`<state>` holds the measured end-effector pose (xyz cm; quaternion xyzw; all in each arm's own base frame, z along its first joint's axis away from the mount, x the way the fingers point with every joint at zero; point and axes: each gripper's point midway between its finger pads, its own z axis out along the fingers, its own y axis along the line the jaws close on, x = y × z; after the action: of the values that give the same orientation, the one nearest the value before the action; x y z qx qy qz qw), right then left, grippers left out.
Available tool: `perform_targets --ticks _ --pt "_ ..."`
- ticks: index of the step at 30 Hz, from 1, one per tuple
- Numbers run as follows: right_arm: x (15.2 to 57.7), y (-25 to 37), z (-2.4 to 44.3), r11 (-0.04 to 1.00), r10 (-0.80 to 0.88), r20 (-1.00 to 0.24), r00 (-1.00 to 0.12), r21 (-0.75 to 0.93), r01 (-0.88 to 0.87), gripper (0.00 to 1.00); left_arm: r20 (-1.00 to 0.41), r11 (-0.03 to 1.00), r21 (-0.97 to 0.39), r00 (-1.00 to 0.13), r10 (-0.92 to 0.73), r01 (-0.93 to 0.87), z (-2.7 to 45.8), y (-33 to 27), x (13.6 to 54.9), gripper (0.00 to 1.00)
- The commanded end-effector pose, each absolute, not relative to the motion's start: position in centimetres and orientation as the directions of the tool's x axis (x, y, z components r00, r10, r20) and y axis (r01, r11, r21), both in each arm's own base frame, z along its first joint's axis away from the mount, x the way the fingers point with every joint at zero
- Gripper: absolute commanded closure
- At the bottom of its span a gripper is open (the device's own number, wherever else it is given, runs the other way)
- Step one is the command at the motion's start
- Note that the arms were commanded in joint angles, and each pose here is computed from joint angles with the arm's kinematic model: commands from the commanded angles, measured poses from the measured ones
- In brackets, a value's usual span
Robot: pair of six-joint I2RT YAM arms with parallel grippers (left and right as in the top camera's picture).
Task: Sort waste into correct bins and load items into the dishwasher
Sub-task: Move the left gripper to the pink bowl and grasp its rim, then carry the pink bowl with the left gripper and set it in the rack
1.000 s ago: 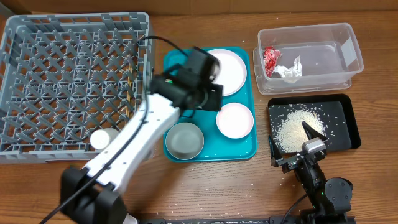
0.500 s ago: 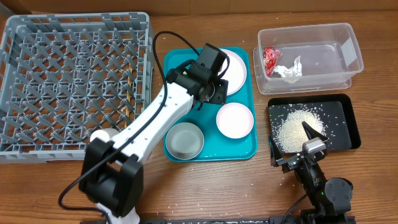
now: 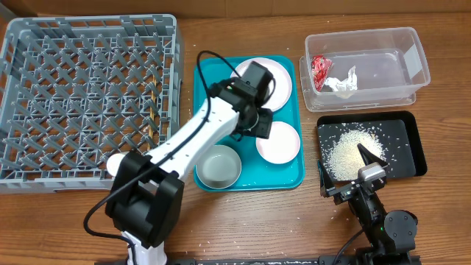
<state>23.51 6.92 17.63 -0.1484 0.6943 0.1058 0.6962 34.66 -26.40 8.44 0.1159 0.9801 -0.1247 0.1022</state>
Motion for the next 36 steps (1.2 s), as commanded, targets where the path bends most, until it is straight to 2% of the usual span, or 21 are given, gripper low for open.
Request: perform_targets --ticks 1,5,7,8,9,12,16,18,22,23,24,28,36 --pt "23.6 6.8 17.6 0.937 -0.058 -0.998 0.022 -0.062 -0.344 0.0 -0.173 0.949 -0.154 -0.953 0.247 0.274 4.0 -26.4 34.1 0.44" --pt "23.6 6.8 17.6 0.937 -0.058 -0.998 0.022 -0.062 -0.344 0.0 -0.121 0.951 -0.185 -0.966 0.23 0.249 2.0 -26.8 33.8 0.57" --pt "23.6 6.8 17.6 0.937 -0.058 -0.998 0.022 -0.062 -0.344 0.0 -0.116 0.954 -0.179 -0.968 0.221 0.239 1.7 -26.5 34.0 0.75" --pt "23.6 6.8 17.6 0.937 -0.058 -0.998 0.022 -0.062 -0.344 0.0 -0.113 0.956 -0.178 -0.97 0.215 0.233 1.6 -26.3 34.1 0.9" --pt "23.6 6.8 17.6 0.937 -0.058 -0.998 0.022 -0.062 -0.344 0.0 -0.112 0.958 -0.178 -0.971 0.209 0.227 1.8 -26.0 34.2 0.96" --pt "23.6 6.8 17.6 0.937 -0.058 -0.998 0.022 -0.062 -0.344 0.0 -0.122 0.965 -0.184 -0.978 0.167 0.188 3.5 -24.9 34.8 0.96" --pt "23.6 6.8 17.6 0.937 -0.058 -0.998 0.022 -0.062 -0.344 0.0 -0.209 0.976 -0.174 -0.974 0.091 0.128 9.5 -21.8 36.8 0.96" --pt "23.6 6.8 17.6 0.937 -0.058 -0.998 0.022 -0.062 -0.344 0.0 -0.28 0.991 -0.11 -0.959 0.048 0.082 13.0 -18.8 37.8 0.96" --pt "23.6 6.8 17.6 0.937 -0.058 -0.998 0.022 -0.062 -0.344 0.0 -0.465 0.978 0.182 -0.886 -0.01 -0.106 20.9 -8.7 38.8 0.96" --pt "23.6 6.8 17.6 0.937 -0.058 -0.998 0.022 -0.062 -0.344 0.0 -0.549 0.906 0.344 -0.836 -0.02 -0.247 24.6 -3.2 38.3 0.96" --pt "23.6 6.8 17.6 0.937 -0.058 -0.998 0.022 -0.062 -0.344 0.0 -0.584 0.853 0.412 -0.812 -0.022 -0.32 26.2 -0.6 37.9 0.96" --pt "23.6 6.8 17.6 0.937 -0.058 -0.998 0.022 -0.062 -0.344 0.0 -0.657 0.642 0.564 -0.753 -0.033 -0.52 30.3 6.6 36.5 0.96" --pt "23.6 6.8 17.6 0.937 -0.058 -0.998 0.022 -0.062 -0.344 0.0 -0.59 0.446 0.703 -0.805 -0.07 -0.554 27.4 11.9 37.3 0.96"
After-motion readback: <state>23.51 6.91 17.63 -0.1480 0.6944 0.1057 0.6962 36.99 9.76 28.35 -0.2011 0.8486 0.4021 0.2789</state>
